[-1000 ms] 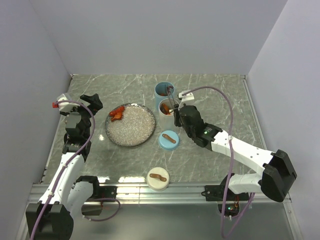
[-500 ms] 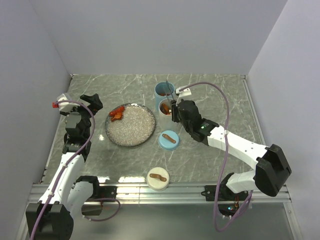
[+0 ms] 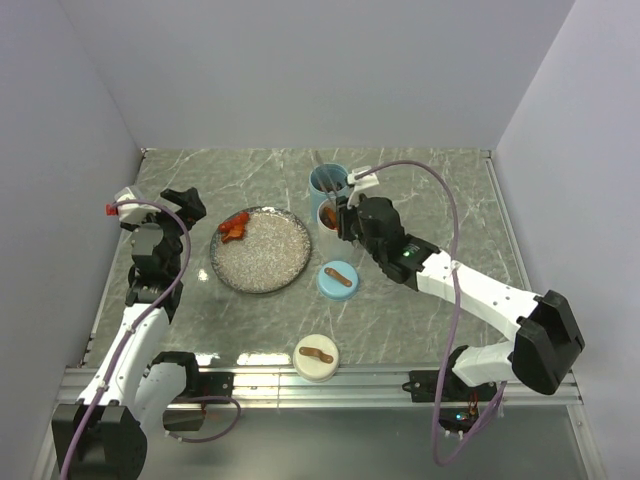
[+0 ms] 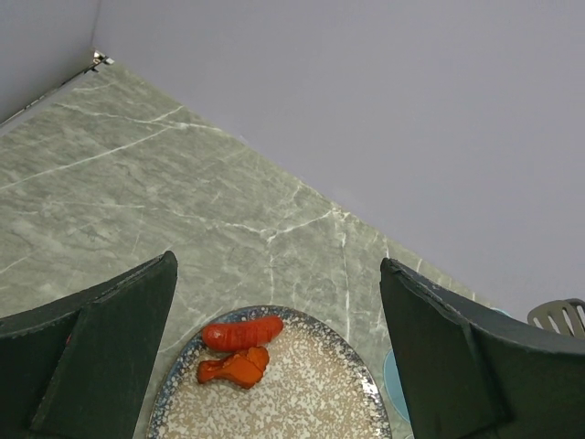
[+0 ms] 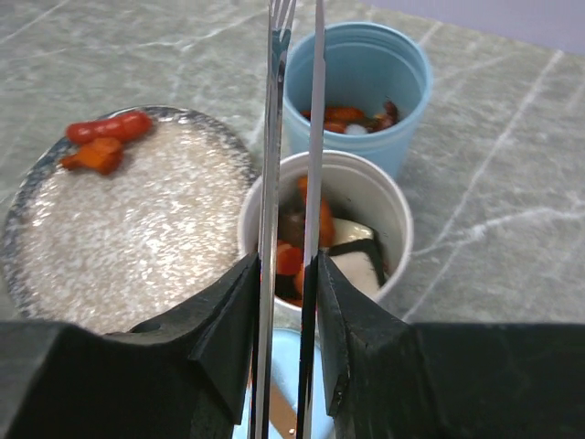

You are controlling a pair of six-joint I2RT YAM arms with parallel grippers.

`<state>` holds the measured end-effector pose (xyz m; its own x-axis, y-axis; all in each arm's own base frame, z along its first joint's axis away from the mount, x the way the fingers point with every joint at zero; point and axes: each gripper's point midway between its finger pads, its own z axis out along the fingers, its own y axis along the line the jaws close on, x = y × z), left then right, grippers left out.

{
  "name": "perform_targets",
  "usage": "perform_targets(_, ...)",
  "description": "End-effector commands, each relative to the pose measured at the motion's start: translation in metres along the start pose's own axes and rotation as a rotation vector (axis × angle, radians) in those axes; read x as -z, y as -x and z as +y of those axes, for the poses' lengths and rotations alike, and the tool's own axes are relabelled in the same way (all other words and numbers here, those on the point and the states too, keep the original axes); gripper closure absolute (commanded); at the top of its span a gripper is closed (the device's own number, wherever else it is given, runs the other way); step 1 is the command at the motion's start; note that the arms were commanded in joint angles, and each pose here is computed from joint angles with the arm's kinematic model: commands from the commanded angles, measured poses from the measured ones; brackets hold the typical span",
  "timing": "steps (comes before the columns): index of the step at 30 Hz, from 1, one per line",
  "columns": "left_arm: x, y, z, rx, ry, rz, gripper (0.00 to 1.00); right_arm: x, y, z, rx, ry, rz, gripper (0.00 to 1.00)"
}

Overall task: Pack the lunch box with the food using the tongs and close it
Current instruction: Pick up the food using the clamp

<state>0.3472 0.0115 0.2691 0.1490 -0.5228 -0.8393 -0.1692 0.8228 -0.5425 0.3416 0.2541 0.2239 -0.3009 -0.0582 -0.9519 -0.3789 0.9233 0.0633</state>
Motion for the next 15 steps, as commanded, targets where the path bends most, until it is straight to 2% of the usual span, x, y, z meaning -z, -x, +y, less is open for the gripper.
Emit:
perform_targets(1,-0.003,0.005,-0.005,0.018,-0.018,-0.027,0.01,0.009,0.048,0.040,0.010,0.144,-0.127,0.63)
perform_targets(8,-0.004,0.005,-0.003,0.020,-0.010,-0.032,0.01,0.002,0.018,0.118,0.097,0.454,-0.075,0.63)
perform_targets(15,-0.004,0.005,-0.001,0.021,-0.005,-0.034,0.01,-0.027,-0.022,0.145,0.147,0.543,0.013,0.63)
